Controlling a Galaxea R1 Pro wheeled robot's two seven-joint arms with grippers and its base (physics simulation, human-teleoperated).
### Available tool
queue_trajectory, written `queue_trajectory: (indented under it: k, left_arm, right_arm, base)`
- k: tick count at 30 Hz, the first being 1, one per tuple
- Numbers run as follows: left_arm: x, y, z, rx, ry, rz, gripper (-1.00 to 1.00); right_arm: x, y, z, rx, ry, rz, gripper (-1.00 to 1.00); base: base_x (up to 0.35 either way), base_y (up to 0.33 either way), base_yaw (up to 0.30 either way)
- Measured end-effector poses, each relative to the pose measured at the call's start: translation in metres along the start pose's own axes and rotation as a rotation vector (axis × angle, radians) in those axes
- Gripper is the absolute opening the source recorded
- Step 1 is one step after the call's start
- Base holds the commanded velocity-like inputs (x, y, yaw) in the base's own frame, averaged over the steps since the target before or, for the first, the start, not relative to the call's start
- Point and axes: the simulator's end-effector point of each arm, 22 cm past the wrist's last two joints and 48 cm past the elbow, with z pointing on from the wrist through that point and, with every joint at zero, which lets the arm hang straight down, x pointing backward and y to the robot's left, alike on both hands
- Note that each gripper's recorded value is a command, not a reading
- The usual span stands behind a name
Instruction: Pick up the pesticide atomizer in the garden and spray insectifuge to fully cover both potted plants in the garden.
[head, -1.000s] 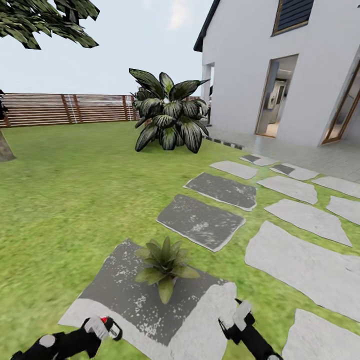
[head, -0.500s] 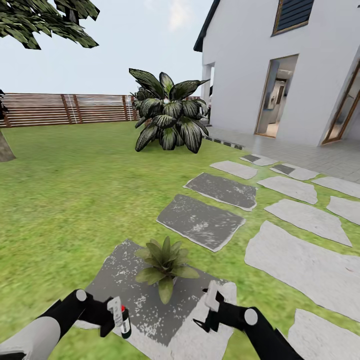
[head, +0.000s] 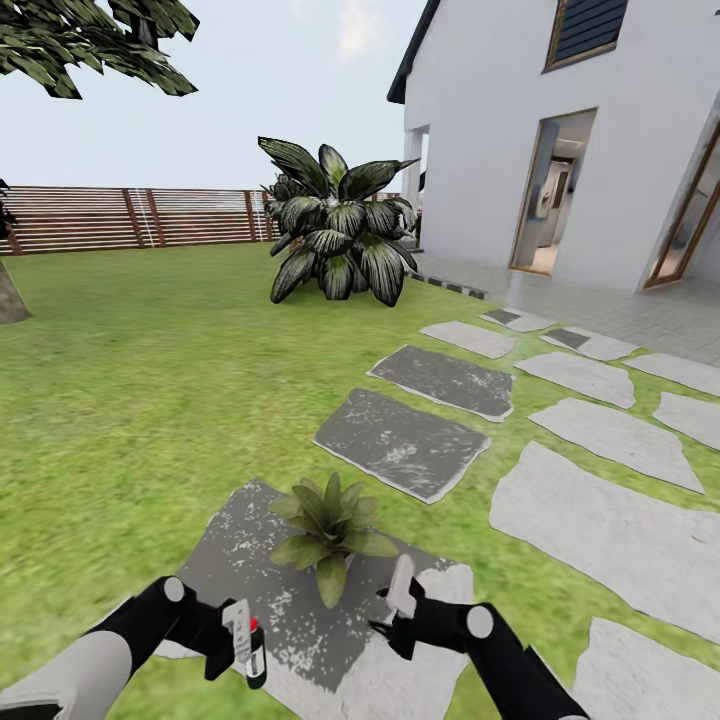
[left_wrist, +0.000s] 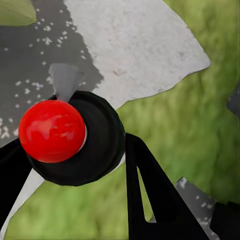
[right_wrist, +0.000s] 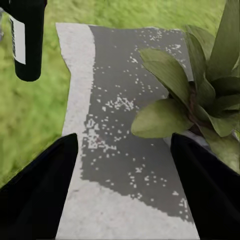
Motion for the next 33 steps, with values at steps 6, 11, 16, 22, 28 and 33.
queue_trajectory:
  k: [6, 11, 16, 22, 28, 33]
  left_arm:
    - [-0.017, -0.022, 0.021, 0.05, 0.013, 0.064, -1.0]
    - [-0.042, -0.034, 0.035, 0.07, -0.019, 0.09, -1.0]
    - [-0.054, -0.039, 0.041, 0.079, -0.034, 0.103, -1.0]
    - [-0.075, -0.043, 0.045, 0.089, -0.064, 0.135, -1.0]
    - [-0.091, -0.037, 0.041, 0.079, -0.089, 0.173, -1.0]
    - [-0.1, -0.042, 0.041, 0.105, -0.097, 0.191, -1.0]
  right_arm:
    - [-0.031, 0.03, 0.016, -0.09, -0.051, 0.0, -1.0]
    - [-0.045, 0.045, 0.021, -0.141, -0.073, -0.003, -1.0]
    - [-0.047, 0.045, 0.022, -0.14, -0.075, -0.006, -1.0]
    - [-0.046, 0.046, 0.022, -0.143, -0.074, -0.005, -1.0]
    - [-0.045, 0.046, 0.021, -0.141, -0.072, -0.006, -1.0]
    - [-0.045, 0.045, 0.021, -0.141, -0.072, -0.006, -1.0]
  base:
    - [0.0, 0.0, 0.0]
    - [0.0, 0.0, 0.0]
    - [0.0, 0.0, 0.0]
    - [0.0, 0.0, 0.0]
    - [0.0, 0.0, 0.0]
    - [0.0, 0.0, 0.0]
